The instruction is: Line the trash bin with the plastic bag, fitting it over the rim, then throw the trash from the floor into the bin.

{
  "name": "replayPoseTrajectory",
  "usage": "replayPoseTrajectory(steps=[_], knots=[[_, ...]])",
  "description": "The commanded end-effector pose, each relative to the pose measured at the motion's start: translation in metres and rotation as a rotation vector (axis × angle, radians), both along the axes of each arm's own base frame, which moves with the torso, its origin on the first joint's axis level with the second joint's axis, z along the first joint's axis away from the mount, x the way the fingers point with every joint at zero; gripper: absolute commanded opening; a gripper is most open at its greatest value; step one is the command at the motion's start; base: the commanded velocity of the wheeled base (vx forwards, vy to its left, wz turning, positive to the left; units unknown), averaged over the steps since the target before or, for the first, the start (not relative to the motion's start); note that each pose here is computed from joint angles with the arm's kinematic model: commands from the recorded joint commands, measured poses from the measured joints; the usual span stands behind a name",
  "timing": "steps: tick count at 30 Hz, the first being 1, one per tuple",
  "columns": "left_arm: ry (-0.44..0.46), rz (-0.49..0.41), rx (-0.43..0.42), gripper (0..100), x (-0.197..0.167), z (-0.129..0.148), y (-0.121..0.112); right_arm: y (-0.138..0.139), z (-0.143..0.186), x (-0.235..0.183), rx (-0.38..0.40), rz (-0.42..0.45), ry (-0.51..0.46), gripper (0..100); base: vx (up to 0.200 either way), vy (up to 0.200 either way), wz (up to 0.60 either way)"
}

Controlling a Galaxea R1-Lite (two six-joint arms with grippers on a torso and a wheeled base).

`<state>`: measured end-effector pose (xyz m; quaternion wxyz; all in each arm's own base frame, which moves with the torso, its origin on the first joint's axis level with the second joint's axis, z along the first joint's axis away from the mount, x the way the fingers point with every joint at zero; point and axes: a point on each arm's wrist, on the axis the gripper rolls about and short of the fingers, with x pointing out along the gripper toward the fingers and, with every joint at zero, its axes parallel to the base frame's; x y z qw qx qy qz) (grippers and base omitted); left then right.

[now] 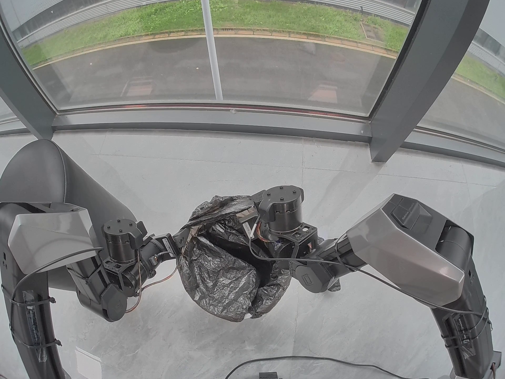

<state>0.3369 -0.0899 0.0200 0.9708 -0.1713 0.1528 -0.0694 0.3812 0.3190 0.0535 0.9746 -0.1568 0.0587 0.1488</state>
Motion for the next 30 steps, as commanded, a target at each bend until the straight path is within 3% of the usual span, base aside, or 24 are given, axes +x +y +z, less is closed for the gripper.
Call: replayPoseTrajectory(steps=[1, 2, 30], knots=[[0.005, -0.001, 0.001, 100, 0.000, -0.001, 0.000, 0.000, -0.001, 0.000, -0.004, 0.001, 0.003, 0, 0.000, 0.000, 0.00], [0.007, -0.001, 0.000, 100, -0.001, -0.002, 0.000, 0.000, -0.001, 0.000, -0.006, 0.001, 0.002, 100, 0.000, 0.000, 0.00], [0.016, 0.003, -0.006, 100, 0.001, -0.006, 0.001, -0.015, 0.002, 0.030, 0.029, -0.062, -0.036, 100, 0.000, 0.000, 0.00]])
